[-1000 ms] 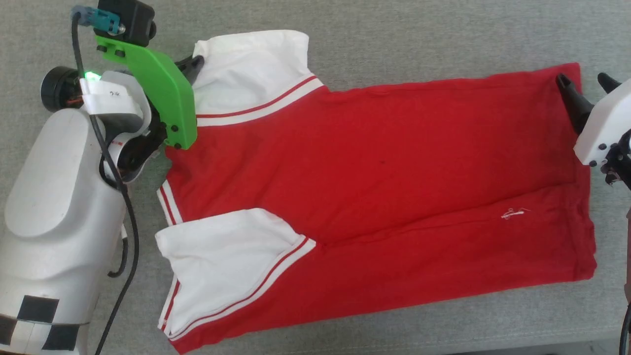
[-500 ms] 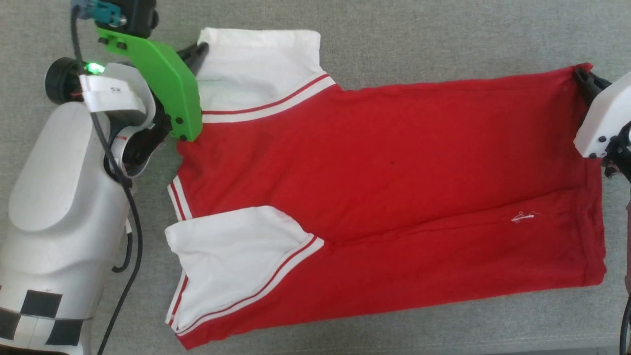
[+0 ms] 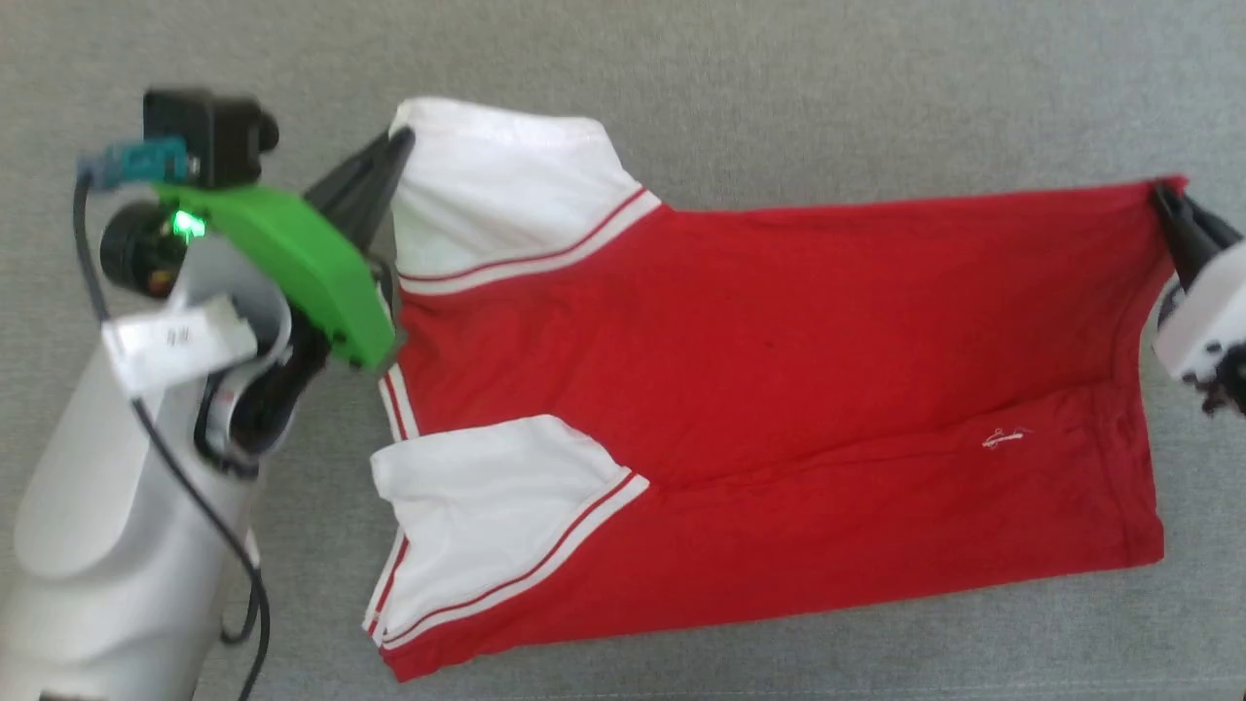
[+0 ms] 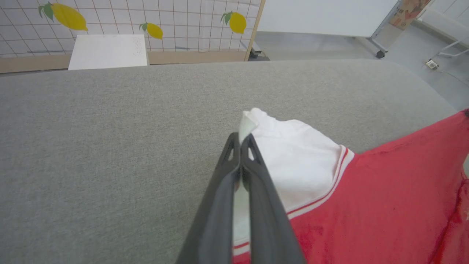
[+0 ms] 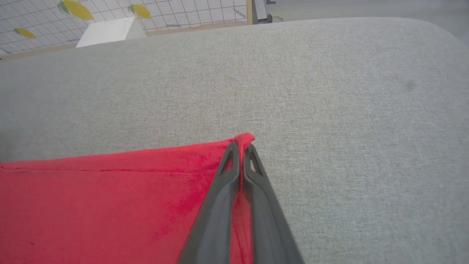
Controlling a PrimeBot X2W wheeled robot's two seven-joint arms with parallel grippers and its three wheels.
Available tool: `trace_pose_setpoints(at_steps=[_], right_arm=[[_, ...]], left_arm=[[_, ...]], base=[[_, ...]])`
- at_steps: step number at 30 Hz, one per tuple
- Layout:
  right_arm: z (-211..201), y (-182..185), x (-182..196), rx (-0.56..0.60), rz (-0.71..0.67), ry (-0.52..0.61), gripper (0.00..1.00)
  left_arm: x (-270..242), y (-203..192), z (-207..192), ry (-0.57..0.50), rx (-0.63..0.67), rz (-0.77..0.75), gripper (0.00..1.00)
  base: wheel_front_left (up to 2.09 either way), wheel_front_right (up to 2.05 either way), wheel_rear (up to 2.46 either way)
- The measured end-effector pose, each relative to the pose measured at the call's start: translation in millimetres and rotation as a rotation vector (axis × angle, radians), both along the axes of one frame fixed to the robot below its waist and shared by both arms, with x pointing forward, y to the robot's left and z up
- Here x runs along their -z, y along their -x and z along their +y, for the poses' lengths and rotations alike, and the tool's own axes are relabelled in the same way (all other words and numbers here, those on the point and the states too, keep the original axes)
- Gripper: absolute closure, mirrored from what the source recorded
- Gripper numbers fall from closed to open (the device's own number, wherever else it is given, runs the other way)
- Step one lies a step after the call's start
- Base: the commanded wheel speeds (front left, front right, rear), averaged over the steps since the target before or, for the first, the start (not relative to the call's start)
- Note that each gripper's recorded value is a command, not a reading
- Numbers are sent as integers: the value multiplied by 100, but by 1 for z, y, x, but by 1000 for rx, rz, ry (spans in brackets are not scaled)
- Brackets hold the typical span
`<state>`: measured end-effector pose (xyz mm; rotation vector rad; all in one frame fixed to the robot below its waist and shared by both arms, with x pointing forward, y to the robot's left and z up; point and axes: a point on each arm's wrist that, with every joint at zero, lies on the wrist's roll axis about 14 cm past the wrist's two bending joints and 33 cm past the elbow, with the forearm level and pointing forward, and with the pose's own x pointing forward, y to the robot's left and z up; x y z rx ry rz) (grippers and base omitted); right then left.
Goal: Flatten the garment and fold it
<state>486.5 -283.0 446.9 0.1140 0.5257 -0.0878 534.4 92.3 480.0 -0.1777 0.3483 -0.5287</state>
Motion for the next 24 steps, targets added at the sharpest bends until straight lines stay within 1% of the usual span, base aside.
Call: trace_pose_setpoints(at_steps=[7, 13, 19, 24], right_arm=[[2, 32, -11, 27, -37, -51, 100], [3, 64, -8, 76, -35, -116, 100], [5, 95, 6, 115, 17, -158, 100], [8, 115, 20, 131, 72, -178, 100]], left_arm=[[-26, 44, 8, 79, -23, -44, 100], [-31, 83, 20, 127, -72, -23, 100], [-12, 123, 32, 159, -133, 74, 100], [9, 147, 33, 183, -152, 165, 100]], base=[[0, 0, 0], [0, 0, 0], [0, 0, 0], [0, 0, 0]])
